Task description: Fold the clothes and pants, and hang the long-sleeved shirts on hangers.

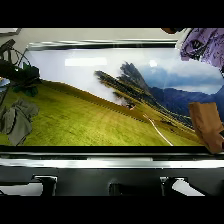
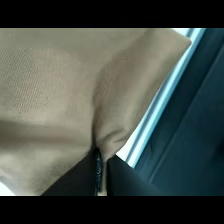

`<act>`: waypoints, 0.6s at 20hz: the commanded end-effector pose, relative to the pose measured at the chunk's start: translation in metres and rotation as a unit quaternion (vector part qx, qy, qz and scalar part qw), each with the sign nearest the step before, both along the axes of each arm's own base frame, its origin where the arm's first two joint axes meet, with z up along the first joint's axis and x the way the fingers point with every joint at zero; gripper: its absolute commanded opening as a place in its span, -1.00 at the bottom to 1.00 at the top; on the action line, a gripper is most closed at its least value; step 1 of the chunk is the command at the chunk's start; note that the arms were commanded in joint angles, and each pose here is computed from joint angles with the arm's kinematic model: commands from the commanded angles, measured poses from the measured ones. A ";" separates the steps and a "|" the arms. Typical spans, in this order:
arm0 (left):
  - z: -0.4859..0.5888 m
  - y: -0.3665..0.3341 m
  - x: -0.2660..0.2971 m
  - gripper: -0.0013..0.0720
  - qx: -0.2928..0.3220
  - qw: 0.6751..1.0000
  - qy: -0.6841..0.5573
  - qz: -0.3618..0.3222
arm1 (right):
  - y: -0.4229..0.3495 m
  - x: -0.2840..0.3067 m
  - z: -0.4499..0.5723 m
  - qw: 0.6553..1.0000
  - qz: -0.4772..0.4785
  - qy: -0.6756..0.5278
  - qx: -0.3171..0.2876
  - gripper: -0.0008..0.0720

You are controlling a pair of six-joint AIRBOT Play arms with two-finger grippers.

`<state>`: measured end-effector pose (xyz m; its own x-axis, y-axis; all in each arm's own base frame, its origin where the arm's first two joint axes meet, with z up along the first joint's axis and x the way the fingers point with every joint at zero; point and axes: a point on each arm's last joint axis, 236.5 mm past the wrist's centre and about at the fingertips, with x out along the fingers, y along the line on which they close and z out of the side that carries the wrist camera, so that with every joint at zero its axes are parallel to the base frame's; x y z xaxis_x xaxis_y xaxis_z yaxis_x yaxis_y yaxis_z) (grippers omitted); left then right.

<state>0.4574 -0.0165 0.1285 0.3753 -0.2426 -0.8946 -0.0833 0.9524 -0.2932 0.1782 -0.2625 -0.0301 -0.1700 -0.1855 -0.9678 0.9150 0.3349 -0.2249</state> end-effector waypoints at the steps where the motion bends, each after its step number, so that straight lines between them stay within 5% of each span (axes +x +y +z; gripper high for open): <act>1: 0.000 0.000 0.000 -0.91 0.000 1.000 0.000 0.000 | 0.010 -0.015 -0.011 1.000 -0.002 0.018 0.007 -0.90; 12: 0.000 0.000 0.000 -0.91 0.000 1.000 0.000 0.000 | -0.004 -0.042 -0.015 0.996 0.035 0.079 -0.021 -0.90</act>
